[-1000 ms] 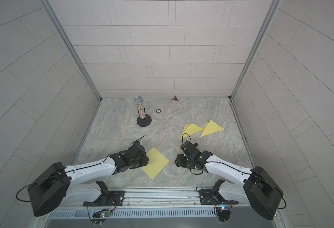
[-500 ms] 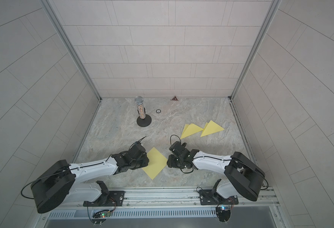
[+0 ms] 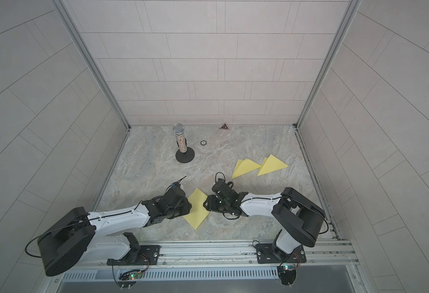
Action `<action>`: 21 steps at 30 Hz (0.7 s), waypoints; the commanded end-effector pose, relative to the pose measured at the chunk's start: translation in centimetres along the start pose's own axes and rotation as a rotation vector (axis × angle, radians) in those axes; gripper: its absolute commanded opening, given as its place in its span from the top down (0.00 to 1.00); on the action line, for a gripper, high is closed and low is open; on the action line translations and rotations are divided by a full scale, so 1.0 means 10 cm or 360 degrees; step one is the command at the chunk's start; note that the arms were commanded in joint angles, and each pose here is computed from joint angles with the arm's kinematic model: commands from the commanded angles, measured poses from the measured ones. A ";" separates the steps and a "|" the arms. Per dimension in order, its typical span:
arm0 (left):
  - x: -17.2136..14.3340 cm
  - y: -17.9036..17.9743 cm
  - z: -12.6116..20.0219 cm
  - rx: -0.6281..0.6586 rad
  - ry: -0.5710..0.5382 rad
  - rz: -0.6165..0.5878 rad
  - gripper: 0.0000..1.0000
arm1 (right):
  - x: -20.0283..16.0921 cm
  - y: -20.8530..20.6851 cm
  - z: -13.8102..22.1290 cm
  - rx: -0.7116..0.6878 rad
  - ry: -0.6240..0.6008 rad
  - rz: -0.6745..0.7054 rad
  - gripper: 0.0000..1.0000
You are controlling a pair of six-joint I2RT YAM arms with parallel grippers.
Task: Fold the square paper diagonally
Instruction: Fold the paper at the center of the board.
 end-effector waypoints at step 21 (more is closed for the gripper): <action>-0.14 0.35 -0.03 0.0198 0.0013 0.0061 0.77 | -0.12 0.15 0.11 0.0514 -0.0506 -0.0027 0.39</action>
Point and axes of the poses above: each gripper's point midway between its finger pads, its own z axis back along the fingers, its own y axis along the line the jaws close on, x = y × z, the point moved 8 cm from there along z, back along the fingers, and after that the axes turned 7 degrees about z, right-handed, at the moved point
